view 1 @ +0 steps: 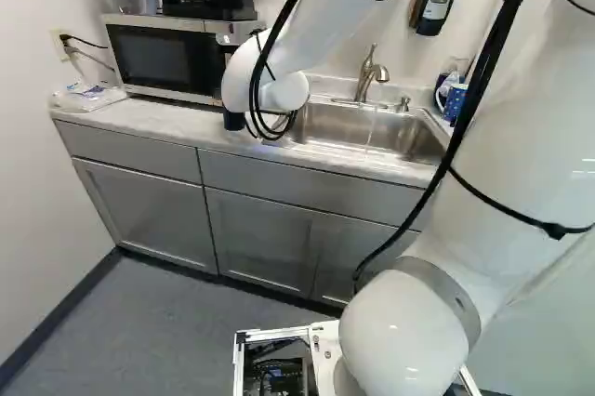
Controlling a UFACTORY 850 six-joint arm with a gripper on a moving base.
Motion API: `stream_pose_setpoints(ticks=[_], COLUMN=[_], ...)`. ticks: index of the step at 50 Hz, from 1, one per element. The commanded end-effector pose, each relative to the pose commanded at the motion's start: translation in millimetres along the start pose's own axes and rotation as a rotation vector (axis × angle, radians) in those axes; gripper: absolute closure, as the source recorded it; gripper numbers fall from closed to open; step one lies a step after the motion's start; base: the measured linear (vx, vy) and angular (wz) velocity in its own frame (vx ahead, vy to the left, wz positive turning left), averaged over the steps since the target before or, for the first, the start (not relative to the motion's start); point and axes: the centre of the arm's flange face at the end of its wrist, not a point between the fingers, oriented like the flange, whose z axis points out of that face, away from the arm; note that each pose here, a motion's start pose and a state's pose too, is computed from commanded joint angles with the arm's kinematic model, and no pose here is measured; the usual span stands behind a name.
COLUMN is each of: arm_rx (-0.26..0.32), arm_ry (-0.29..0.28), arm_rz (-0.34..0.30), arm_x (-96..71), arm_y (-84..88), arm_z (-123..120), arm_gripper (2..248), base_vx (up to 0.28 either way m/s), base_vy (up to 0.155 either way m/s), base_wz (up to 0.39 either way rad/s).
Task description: Rinse the cup and place it in the tray
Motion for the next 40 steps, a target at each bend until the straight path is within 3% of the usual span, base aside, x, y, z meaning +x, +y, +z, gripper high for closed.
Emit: stream_pose_setpoints(ticks=[24,25,30,31,35,36,40], arm_rx=[0.0,0.0,0.0,0.0,0.0,0.0,0.0], arm_ry=[0.0,0.0,0.0,0.0,0.0,0.0,-0.003], arm_rz=[0.0,0.0,0.0,0.0,0.0,0.0,0.0], arm_x=[0.0,0.0,0.0,0.0,0.0,0.0,-0.3], arm_y=[0.0,0.0,0.0,0.0,0.0,0.0,0.0], arm_z=[0.0,0.0,0.0,0.0,0.0,0.0,0.0], arm_gripper=[124,113,113,80,80,45,45], base_vx=[0.0,0.0,0.0,0.0,0.0,0.0,0.0], base_vy=[0.0,0.0,0.0,0.0,0.0,0.0,0.0], base_wz=[0.0,0.0,0.0,0.0,0.0,0.0,0.0])
